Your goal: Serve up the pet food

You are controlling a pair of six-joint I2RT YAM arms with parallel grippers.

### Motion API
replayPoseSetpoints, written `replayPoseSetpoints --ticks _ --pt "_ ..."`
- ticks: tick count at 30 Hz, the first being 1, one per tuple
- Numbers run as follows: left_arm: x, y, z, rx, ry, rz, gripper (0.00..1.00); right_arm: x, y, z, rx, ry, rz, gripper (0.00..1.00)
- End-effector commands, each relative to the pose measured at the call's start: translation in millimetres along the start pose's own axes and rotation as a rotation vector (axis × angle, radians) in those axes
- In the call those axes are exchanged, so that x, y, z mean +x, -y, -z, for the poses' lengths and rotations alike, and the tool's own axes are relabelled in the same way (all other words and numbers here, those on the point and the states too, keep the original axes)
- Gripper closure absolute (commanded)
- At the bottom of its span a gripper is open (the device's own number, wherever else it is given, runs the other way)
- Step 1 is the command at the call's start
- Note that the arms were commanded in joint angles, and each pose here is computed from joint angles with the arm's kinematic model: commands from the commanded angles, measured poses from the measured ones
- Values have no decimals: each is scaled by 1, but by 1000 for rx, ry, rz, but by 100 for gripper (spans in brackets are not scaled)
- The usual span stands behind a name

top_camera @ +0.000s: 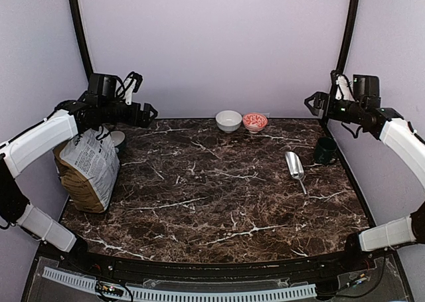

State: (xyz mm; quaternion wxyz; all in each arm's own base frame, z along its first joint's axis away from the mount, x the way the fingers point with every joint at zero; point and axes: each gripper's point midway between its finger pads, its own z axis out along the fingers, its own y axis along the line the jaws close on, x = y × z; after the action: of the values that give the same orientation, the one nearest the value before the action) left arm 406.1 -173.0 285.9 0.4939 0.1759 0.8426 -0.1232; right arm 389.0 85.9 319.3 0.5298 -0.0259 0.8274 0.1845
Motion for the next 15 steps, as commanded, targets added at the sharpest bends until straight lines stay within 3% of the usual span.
replayPoseSetpoints --ticks 1,10,15 --pt "-8 -8 8 -53 29 -10 6 5 -7 -4 5 -21 33 1" --pt "-5 -30 -22 -170 -70 -9 14 31 0 -18 43 -68 20 1" --pt "-13 -23 -29 -126 -86 -10 16 54 10 -24 82 -119 -62 1"
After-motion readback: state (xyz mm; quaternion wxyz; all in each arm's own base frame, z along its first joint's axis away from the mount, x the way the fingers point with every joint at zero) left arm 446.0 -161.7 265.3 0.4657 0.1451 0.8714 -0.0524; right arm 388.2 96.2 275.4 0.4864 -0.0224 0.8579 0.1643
